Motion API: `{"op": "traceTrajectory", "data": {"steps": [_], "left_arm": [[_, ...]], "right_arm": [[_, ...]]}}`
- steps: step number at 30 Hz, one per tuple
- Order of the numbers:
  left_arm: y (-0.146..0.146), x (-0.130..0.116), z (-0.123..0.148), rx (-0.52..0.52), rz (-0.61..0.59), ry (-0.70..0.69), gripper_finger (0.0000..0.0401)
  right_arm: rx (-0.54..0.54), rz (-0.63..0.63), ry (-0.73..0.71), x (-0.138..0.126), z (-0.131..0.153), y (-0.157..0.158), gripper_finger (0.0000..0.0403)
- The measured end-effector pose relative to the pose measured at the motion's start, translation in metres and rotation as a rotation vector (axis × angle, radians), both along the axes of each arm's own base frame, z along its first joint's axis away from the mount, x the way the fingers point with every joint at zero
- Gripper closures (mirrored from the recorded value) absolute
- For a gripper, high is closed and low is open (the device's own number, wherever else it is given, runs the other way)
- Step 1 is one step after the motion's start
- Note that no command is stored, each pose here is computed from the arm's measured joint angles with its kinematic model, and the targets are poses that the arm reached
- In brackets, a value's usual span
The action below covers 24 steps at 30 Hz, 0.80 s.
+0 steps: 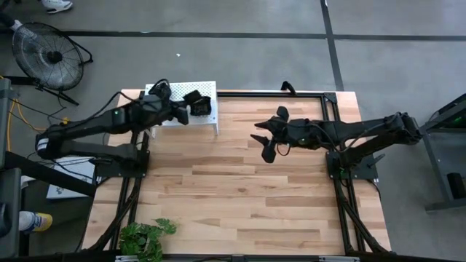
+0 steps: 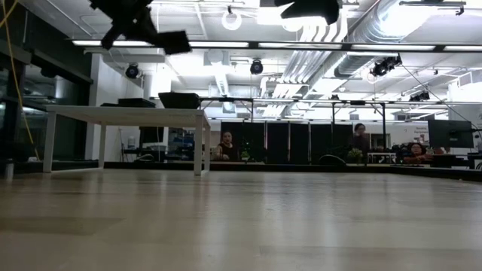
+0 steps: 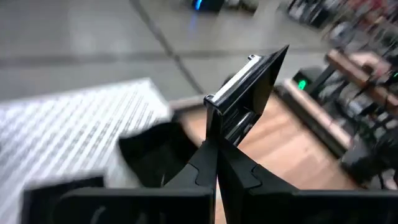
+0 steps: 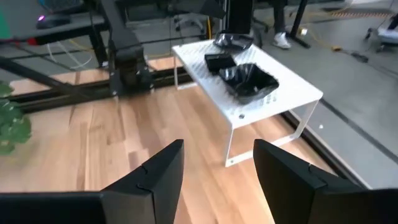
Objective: Pick & Place Mini shaped plates
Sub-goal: Stack the black square plate on top of the black square plate on the shelf
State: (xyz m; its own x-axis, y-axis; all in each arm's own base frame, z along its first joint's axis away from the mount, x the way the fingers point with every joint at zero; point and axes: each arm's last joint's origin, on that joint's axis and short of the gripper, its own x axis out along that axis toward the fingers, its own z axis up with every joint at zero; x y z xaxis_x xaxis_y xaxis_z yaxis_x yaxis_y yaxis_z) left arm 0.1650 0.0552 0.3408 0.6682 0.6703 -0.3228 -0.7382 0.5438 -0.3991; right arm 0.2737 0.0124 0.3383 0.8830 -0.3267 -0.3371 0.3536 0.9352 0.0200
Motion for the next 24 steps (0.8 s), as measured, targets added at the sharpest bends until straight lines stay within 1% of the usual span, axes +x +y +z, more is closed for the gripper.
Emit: {"op": "traceTrajectory", "data": {"steps": [3, 5, 10, 16, 24], "left_arm": [[0.008, -0.009, -0.006, -0.093, 0.005, 0.022, 0.0401], [0.014, -0.015, -0.009, -0.142, 0.013, 0.064, 0.0401], [0.026, -0.028, -0.003, -0.226, 0.034, 0.093, 0.0401], [0.041, -0.049, 0.007, -0.317, 0.032, 0.114, 0.0401], [0.074, -0.062, 0.008, -0.403, -0.072, 0.16, 0.0401]], "right_arm": [[0.022, 0.003, 0.024, -0.001, -0.003, 0.002, 0.0213], [0.036, 0.004, 0.031, -0.002, -0.004, 0.004, 0.0213], [0.059, 0.01, 0.041, -0.003, -0.005, 0.009, 0.0217], [0.082, 0.012, 0.036, -0.003, -0.006, 0.009, 0.022], [0.123, -0.019, 0.019, -0.003, -0.006, 0.009, 0.0222]]}}
